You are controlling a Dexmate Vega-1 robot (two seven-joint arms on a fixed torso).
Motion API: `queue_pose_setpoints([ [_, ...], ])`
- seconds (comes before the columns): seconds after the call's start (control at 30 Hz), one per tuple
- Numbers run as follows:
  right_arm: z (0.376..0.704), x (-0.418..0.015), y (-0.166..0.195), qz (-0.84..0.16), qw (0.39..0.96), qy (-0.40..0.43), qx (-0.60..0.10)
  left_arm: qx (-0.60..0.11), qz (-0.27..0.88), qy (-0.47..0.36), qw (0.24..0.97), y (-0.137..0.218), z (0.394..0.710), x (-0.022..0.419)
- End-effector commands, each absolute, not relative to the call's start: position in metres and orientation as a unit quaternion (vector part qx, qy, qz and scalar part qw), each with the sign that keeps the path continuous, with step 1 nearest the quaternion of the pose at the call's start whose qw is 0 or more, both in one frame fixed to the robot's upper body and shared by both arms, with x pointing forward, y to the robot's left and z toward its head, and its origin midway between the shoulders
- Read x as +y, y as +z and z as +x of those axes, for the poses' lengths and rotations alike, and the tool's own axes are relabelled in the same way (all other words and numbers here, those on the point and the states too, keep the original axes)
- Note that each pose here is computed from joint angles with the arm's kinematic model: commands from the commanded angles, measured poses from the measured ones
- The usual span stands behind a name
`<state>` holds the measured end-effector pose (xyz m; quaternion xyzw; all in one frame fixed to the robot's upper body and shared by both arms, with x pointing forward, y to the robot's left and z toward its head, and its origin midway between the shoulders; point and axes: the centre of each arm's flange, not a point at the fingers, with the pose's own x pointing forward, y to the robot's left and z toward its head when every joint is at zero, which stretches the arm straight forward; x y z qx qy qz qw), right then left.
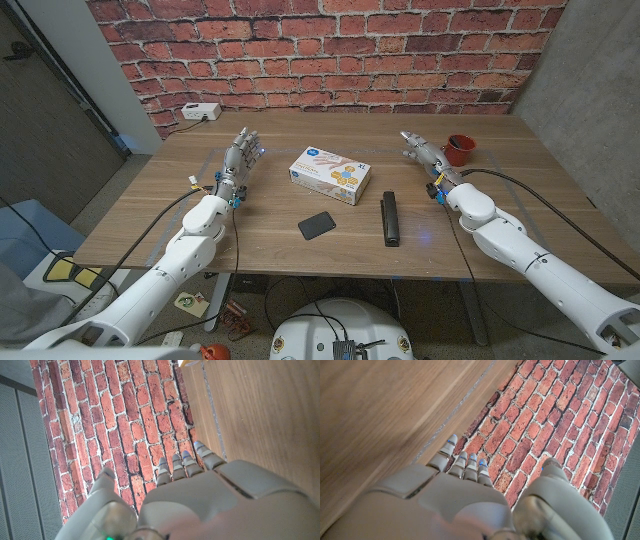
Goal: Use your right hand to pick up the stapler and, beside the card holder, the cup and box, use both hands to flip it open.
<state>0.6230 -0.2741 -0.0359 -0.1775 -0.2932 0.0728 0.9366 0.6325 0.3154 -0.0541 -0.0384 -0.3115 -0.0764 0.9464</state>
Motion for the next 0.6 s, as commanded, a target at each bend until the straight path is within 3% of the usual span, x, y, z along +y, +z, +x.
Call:
queue_pose_setpoints([
  [0.03, 0.611, -0.273, -0.041, -0.200, 0.933, 0.057, -0.292, -0.312, -0.038, -0.076, 0.946, -0.053, 0.633, 0.316],
  [0.6, 0.598, -0.270, -0.043, -0.252, 0.925, 0.031, -0.282, -0.311, -0.040, -0.072, 0.947, -0.057, 0.631, 0.317],
])
